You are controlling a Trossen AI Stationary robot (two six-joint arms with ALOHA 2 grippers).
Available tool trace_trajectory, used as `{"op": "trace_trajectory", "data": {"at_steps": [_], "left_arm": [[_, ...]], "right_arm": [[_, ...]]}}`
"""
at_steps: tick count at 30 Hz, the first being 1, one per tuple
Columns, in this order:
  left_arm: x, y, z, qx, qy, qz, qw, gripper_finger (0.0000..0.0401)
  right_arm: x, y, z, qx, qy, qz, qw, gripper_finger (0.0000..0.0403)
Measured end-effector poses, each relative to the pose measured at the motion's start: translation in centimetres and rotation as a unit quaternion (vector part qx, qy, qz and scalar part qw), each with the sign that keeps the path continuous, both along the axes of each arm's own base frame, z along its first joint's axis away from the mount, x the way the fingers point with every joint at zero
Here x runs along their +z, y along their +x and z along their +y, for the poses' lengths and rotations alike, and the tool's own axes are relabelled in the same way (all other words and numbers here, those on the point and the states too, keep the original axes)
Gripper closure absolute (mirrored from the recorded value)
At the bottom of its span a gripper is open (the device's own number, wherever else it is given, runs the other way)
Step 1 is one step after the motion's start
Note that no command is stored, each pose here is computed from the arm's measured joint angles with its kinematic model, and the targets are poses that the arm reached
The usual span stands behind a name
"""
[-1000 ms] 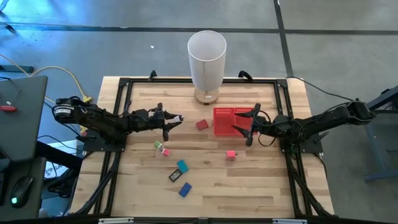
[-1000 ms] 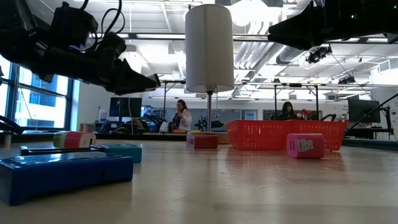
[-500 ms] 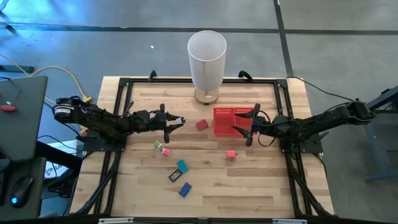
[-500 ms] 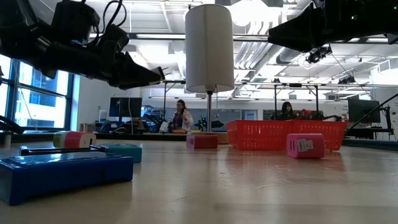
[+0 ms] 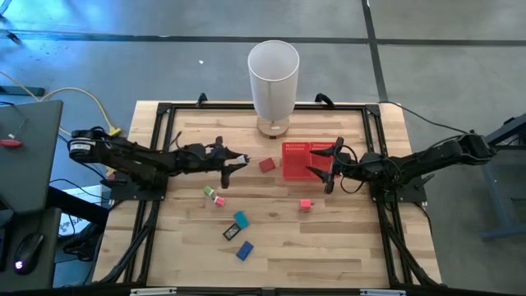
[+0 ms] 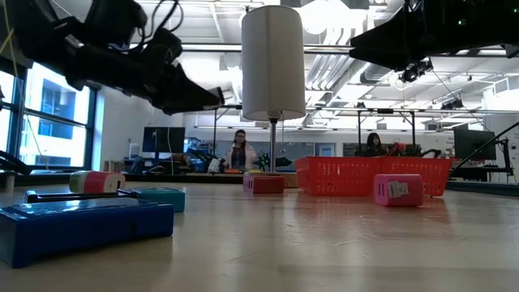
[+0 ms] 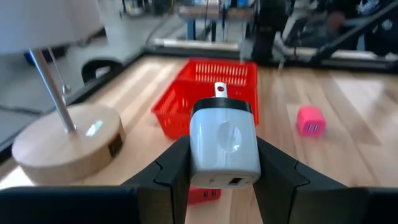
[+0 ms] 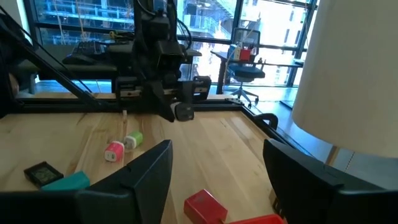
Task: Pick & Place Office items
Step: Put the white charger adapter into the right red bin
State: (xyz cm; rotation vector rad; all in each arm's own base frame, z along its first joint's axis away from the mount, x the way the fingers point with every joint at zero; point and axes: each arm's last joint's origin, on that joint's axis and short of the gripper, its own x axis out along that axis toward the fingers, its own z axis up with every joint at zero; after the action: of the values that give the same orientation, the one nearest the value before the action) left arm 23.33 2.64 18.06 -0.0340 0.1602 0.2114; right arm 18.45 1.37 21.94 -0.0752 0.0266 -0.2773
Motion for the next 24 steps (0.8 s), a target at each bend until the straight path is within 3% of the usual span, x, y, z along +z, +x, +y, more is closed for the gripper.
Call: {"op": "trace_trajectory", "data": {"at_steps": [9,21,24], "left_arm": [[2.7,0.5,-0.9,-0.011,0.039,-0.011,0.999,0.0276],[4.3,1.4,-1.2,-0.001,0.067,0.032,0.997,0.0276],[4.4,1.4,-1.3,-0.006,0.081,0.033,0.996,0.0276]], "right_arm": [[-0.3,0.0,0.0,0.000,0.003,0.013,1.000,0.0162],[-0.3,0.1,0.2,0.049,0.085,-0.005,0.995,0.0162],[-0.3,0.1,-0.2,0.037,0.135,-0.018,0.990,0.0162]]}}
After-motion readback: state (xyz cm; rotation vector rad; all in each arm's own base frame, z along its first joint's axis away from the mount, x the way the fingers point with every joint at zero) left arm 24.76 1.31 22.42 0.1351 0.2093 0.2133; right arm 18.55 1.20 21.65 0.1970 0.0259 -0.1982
